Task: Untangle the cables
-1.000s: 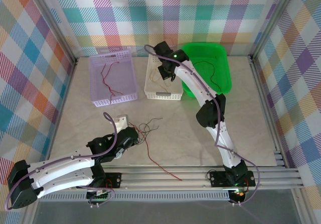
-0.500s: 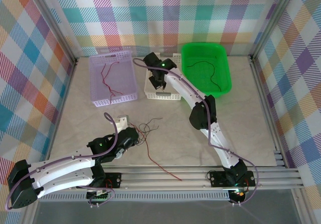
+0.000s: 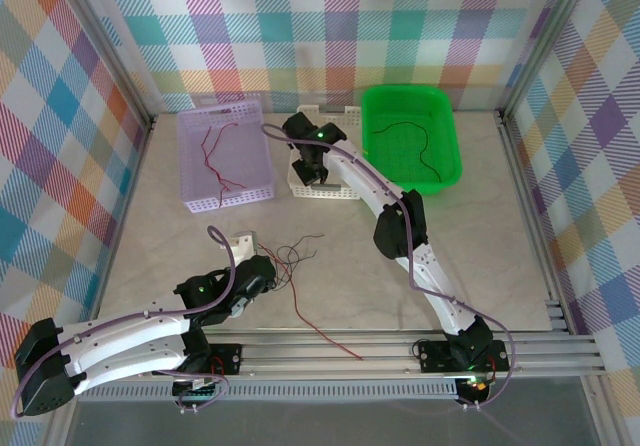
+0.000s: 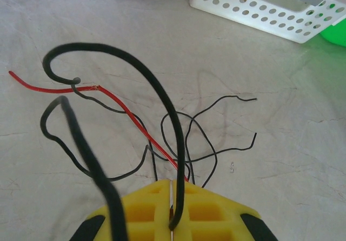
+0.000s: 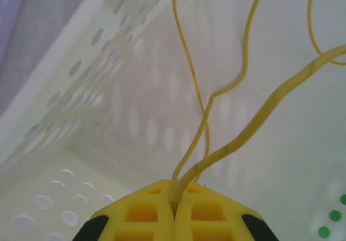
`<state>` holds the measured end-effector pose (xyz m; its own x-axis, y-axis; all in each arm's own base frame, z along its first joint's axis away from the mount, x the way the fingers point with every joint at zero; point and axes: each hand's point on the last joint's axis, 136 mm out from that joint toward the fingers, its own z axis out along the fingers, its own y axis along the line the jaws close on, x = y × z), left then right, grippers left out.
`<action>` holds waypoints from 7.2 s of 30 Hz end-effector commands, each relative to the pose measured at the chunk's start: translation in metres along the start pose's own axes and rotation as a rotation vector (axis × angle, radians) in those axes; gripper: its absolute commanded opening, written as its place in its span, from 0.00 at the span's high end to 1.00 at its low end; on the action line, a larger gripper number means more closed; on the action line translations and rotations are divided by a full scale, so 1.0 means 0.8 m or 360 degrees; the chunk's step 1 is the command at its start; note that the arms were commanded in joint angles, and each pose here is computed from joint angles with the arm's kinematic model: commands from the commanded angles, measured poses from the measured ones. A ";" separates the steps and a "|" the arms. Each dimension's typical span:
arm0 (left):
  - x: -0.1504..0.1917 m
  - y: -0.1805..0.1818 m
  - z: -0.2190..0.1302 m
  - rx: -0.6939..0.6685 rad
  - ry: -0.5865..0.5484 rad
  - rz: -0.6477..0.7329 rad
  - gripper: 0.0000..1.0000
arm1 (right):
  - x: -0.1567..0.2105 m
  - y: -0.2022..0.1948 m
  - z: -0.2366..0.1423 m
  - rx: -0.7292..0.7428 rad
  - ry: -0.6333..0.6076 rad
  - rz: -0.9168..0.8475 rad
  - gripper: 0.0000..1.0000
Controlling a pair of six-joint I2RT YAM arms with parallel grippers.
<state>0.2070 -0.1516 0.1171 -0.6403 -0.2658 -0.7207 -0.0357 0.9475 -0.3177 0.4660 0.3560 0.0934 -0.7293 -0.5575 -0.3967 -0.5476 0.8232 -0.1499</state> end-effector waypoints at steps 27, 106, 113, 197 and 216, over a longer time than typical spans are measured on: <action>0.007 0.008 0.007 -0.0012 0.0007 -0.0044 1.00 | 0.029 -0.068 0.050 -0.0296 0.0194 0.0694 1.00; -0.068 -0.034 -0.034 0.0077 -0.0131 -0.0304 1.00 | 0.285 0.198 -0.145 -0.0998 -0.0084 0.0207 0.21; -0.075 -0.031 -0.043 0.0082 -0.0153 -0.0334 1.00 | 0.280 0.218 -0.105 -0.0848 -0.0162 0.0228 0.26; -0.032 -0.070 -0.003 0.0272 0.0023 -0.0269 1.00 | 0.215 -0.090 -0.427 -0.0344 -0.1069 0.0704 1.00; -0.014 -0.091 0.001 0.0418 0.0094 -0.0116 1.00 | 0.124 -0.058 -0.434 -0.0726 -0.1122 0.0575 1.00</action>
<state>0.2156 -0.2098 0.1525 -0.6785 -0.3443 -0.6490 0.0800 0.8435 -0.5311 0.2784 0.2115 0.3535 -0.5945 0.0532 -0.8023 -0.4680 0.7885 0.3991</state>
